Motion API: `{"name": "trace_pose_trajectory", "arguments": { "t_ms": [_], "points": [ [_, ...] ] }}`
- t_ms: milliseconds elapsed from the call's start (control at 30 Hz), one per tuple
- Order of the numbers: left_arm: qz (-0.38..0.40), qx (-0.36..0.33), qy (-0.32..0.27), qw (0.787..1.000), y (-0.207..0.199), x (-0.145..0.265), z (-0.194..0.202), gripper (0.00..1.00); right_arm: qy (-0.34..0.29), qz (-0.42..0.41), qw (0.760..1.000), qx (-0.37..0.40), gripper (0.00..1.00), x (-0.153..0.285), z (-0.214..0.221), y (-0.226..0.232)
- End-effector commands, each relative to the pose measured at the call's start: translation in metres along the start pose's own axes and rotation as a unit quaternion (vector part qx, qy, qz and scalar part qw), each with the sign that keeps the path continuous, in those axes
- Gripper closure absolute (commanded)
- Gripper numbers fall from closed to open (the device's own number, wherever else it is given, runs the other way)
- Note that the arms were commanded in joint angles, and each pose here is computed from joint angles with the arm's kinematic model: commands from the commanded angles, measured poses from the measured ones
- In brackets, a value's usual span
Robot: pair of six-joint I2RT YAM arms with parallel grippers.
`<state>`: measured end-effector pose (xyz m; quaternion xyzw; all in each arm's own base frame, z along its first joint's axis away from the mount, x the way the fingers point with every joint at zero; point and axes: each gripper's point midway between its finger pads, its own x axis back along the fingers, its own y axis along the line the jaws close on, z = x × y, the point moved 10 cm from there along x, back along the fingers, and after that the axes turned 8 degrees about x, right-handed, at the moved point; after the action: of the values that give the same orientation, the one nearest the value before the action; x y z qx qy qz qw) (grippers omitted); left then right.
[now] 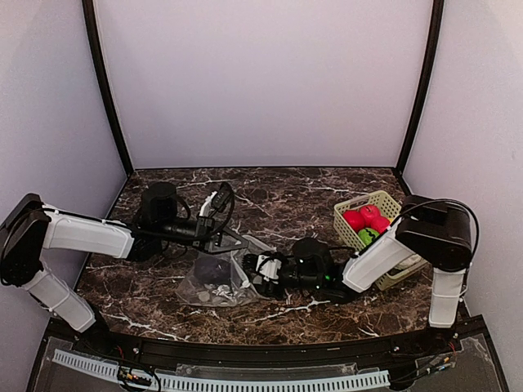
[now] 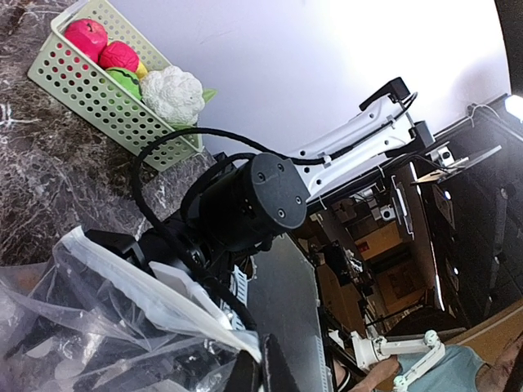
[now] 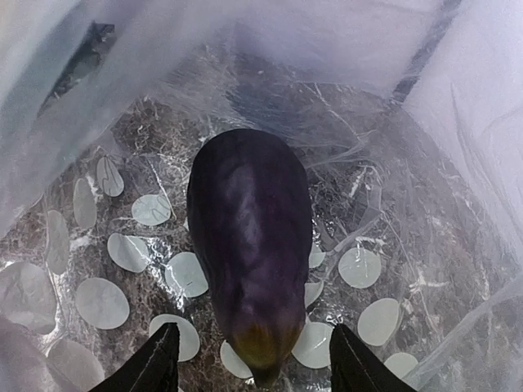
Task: Open the zip-top bag and remove the fake food
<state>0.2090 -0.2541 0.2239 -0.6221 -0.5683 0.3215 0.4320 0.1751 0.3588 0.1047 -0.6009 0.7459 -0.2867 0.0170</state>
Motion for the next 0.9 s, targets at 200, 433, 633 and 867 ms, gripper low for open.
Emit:
{"name": "trace_pose_trajectory", "arguments": {
  "t_ms": [200, 433, 633, 867],
  "points": [
    [-0.115, -0.022, -0.04, 0.992, 0.008, 0.02, -0.003, 0.99, 0.034, -0.061, 0.997, -0.024, 0.38, -0.023, 0.025, 0.012],
    [-0.136, -0.012, -0.038, 0.99, 0.014, 0.021, 0.0, 0.99, 0.046, -0.068, 0.996, -0.037, 0.4, -0.034, 0.036, 0.012],
    [-0.133, -0.009, -0.034, 0.991, 0.016, 0.02, 0.001, 0.99, 0.033, -0.056, 0.997, -0.033, 0.34, -0.041, 0.038, 0.011],
    [-0.132, -0.003, -0.033, 0.991, 0.019, 0.02, 0.002, 0.99, -0.002, -0.023, 1.0, -0.017, 0.34, -0.051, 0.033, 0.003]
  ]
}}
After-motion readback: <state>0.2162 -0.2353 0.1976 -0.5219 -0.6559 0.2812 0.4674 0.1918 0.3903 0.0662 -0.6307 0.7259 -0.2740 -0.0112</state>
